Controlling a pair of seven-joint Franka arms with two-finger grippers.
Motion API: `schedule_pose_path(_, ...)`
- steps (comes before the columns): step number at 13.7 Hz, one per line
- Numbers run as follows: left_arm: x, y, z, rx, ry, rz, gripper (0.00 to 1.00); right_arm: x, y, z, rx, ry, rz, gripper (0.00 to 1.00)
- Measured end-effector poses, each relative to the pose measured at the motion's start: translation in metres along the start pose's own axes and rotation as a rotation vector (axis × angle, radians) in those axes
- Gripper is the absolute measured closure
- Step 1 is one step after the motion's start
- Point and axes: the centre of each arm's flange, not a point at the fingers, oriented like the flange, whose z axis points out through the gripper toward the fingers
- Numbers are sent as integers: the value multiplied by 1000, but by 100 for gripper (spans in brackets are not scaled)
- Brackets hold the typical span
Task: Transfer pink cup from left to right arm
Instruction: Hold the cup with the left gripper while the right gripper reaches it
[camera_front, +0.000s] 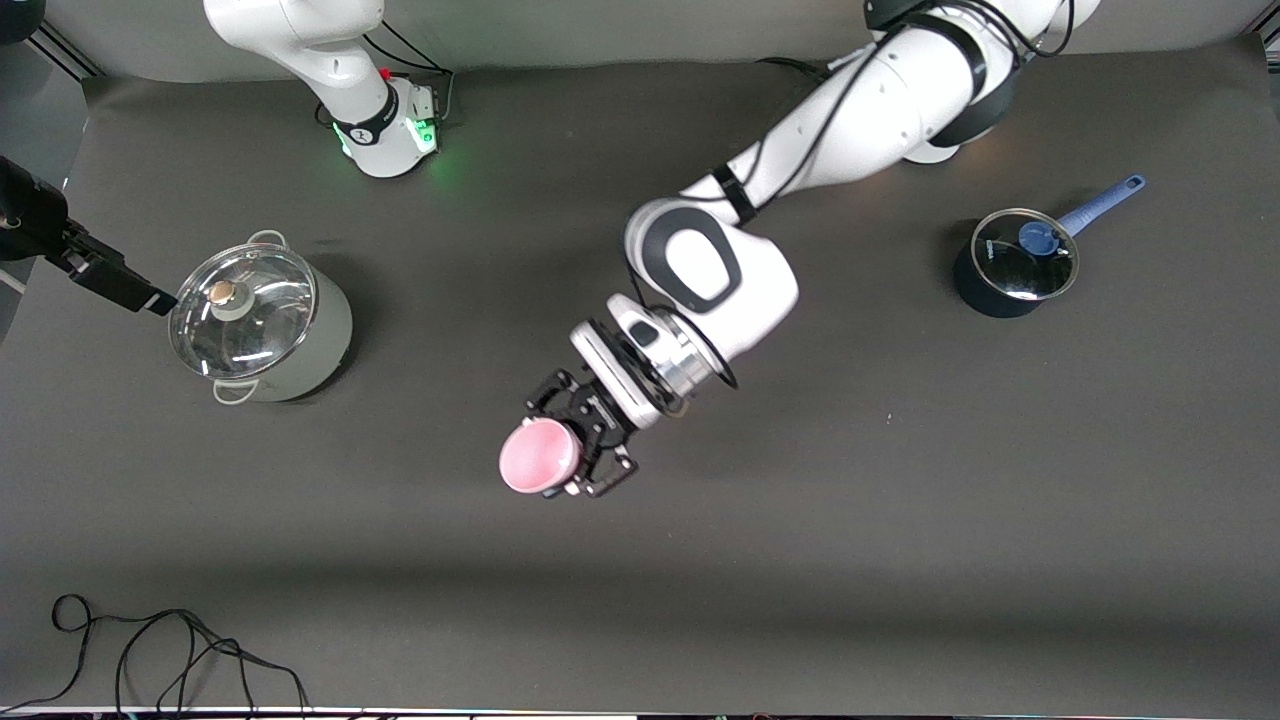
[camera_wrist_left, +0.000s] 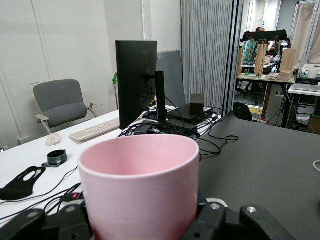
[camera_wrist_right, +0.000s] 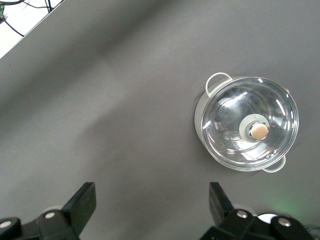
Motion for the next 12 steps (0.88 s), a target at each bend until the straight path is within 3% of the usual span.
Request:
schedule_pose_path(2, 10, 22, -1, 19, -9, -11, 35, -1, -1, -2, 8, -1, 2, 0)
schedule_pose_path(5, 13, 34, -1, 61, -24, -23, 35, -11, -14, -20, 78, -9, 51, 0)
schedule_pose_path(8, 10, 31, 1, 93, -30, -29, 35, -55, -75, -32, 108, -8, 62, 0)
schedule_pose_path(12, 12, 32, 1, 98, -27, -29, 35, -100, -170, -8, 95, -22, 114, 0)
